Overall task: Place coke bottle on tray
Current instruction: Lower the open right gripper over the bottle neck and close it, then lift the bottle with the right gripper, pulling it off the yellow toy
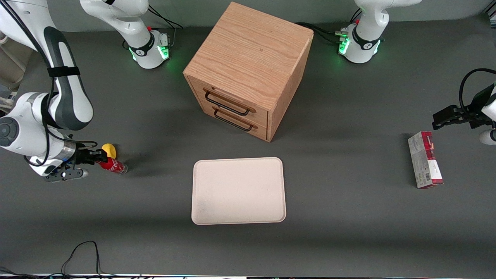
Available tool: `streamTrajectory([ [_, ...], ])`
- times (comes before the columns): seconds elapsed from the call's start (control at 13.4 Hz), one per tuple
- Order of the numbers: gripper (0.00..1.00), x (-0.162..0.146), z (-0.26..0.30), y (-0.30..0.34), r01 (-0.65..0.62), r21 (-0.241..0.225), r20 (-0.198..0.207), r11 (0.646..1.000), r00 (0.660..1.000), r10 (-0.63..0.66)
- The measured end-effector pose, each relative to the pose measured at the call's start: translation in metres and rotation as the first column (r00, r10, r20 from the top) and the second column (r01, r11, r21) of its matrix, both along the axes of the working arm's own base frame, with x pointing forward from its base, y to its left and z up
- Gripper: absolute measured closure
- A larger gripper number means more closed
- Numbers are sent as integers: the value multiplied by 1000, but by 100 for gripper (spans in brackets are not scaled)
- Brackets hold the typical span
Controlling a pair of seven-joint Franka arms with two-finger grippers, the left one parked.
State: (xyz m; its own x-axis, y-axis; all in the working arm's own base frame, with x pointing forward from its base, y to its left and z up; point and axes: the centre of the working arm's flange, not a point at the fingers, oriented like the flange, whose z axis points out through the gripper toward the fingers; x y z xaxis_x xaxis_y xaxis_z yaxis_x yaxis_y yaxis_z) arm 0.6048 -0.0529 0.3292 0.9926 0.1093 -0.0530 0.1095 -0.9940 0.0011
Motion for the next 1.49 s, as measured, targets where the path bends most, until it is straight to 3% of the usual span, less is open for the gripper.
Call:
streamTrajectory([
  [0.07,69,0,0,4,1,-1,1,1000,1000,-1],
  [0.74,69,2,3,4,5,-2,3,1000,1000,-5],
  [0.97,69,12,44,5,7,4,-65,1000,998,-7],
  [1.49,69,22,224,26,83,-6,-208,997,975,-82],
])
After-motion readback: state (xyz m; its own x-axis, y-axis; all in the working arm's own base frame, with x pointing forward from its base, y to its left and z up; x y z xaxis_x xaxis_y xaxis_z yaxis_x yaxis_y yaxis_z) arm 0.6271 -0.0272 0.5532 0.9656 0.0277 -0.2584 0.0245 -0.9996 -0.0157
